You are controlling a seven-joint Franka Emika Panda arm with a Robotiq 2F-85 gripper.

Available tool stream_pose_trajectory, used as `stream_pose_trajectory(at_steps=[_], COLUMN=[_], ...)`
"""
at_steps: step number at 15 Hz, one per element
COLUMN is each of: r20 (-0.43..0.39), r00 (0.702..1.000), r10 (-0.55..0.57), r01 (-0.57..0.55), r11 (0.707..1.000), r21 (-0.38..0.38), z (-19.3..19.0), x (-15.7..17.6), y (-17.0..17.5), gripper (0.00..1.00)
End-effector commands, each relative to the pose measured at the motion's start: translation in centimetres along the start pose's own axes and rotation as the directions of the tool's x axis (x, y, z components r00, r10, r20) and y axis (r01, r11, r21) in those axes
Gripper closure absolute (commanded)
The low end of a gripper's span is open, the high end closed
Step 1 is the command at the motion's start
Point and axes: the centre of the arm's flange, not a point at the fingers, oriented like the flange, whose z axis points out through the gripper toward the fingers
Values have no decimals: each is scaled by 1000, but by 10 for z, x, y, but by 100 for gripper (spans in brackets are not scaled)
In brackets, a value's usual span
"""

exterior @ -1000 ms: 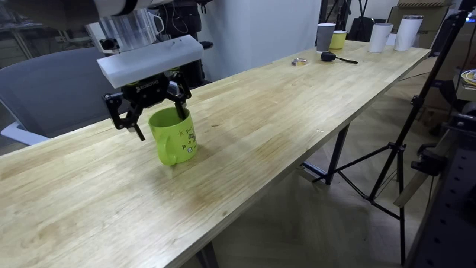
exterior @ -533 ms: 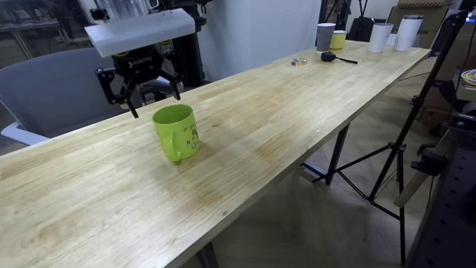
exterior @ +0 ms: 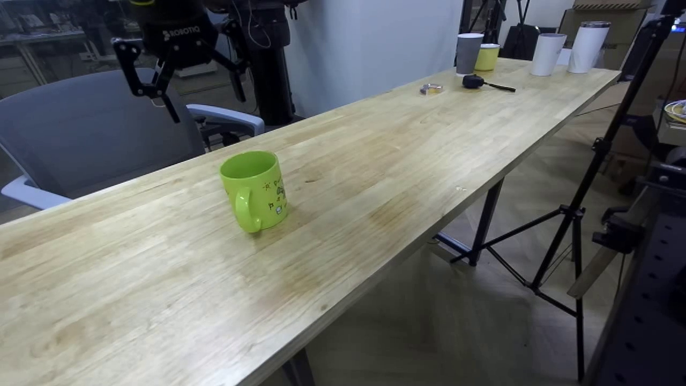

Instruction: Move the yellow mug from right to left

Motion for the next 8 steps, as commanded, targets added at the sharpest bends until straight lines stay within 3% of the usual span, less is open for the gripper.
stream_pose_trajectory(at_steps=[1,8], r20=[2,7], r00=[1000,1000], r10=[-1,-2], r01=[1,2], r11=[1000,1000], r21=[1,4], z=[0,3], x=[0,-1], y=[1,0], gripper=[0,0])
